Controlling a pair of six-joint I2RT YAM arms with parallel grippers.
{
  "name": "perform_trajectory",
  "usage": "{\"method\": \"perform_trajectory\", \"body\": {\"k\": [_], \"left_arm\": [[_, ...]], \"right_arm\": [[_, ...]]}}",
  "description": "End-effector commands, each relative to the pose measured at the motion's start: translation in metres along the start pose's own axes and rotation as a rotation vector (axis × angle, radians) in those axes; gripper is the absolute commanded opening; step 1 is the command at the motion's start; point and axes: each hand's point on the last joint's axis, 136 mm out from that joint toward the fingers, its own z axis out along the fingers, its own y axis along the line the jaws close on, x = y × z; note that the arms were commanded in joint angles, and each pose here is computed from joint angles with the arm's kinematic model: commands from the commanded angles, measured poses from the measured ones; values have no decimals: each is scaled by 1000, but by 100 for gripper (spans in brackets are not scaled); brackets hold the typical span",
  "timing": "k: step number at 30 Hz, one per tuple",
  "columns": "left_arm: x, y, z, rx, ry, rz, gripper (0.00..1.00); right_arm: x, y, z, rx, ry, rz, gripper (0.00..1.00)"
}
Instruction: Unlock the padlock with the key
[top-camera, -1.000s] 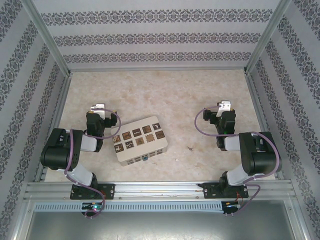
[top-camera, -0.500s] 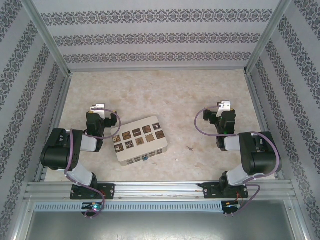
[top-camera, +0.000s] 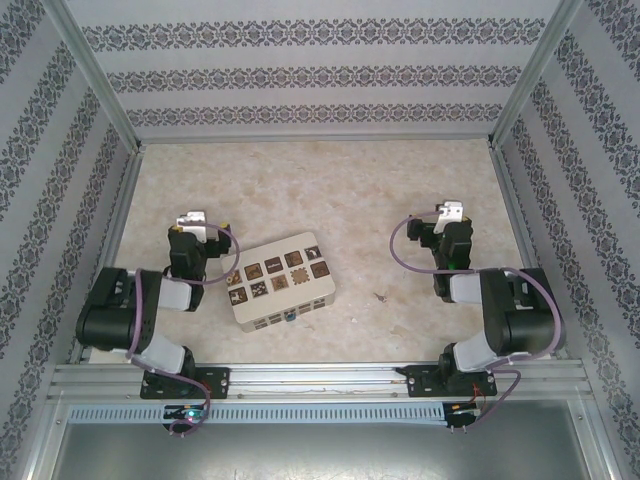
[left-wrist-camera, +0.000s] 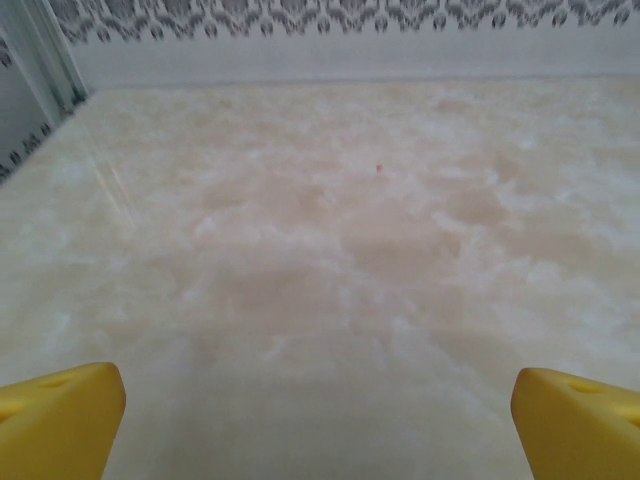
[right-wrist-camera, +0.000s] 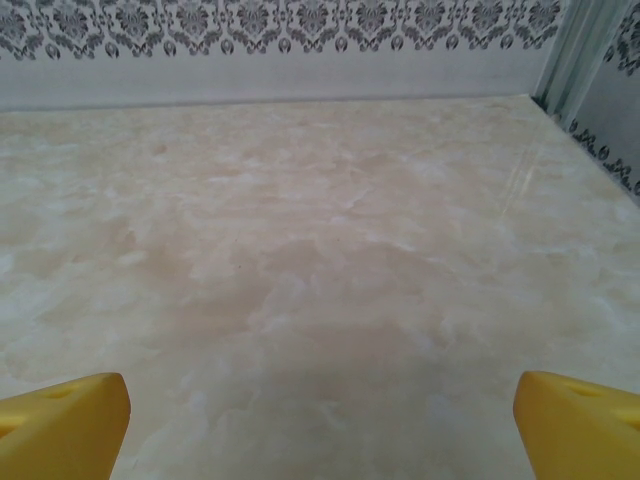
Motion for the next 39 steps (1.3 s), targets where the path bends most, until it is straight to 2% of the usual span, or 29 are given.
{"method": "perform_trajectory", "body": {"k": [1, 7, 10, 15, 22, 27, 32, 39], "left_arm": [[-32, 8, -9, -30, -27, -20, 99], [-81, 13, -31, -45, -33, -105, 99], [-98, 9, -45, -15, 14, -162, 99], [-105, 0, -72, 38, 129, -361, 99], [-65, -17, -113, 60, 450, -603, 99], [-34, -34, -144, 93, 658, -696, 99], [-9, -40, -163, 98, 775, -716, 99], [24, -65, -176, 206, 903, -803, 99]], "right_arm": [[-19, -2, -12, 24, -33, 16, 98], [-24, 3, -30, -7, 30, 87, 98], [-31, 10, -42, -49, 86, 124, 98], [-50, 39, -70, -205, 161, 233, 98], [-66, 98, -107, -503, 349, 428, 98], [-50, 139, -125, -608, 513, 445, 98], [-29, 180, -141, -685, 658, 373, 98], [7, 224, -152, -747, 804, 298, 98]]}}
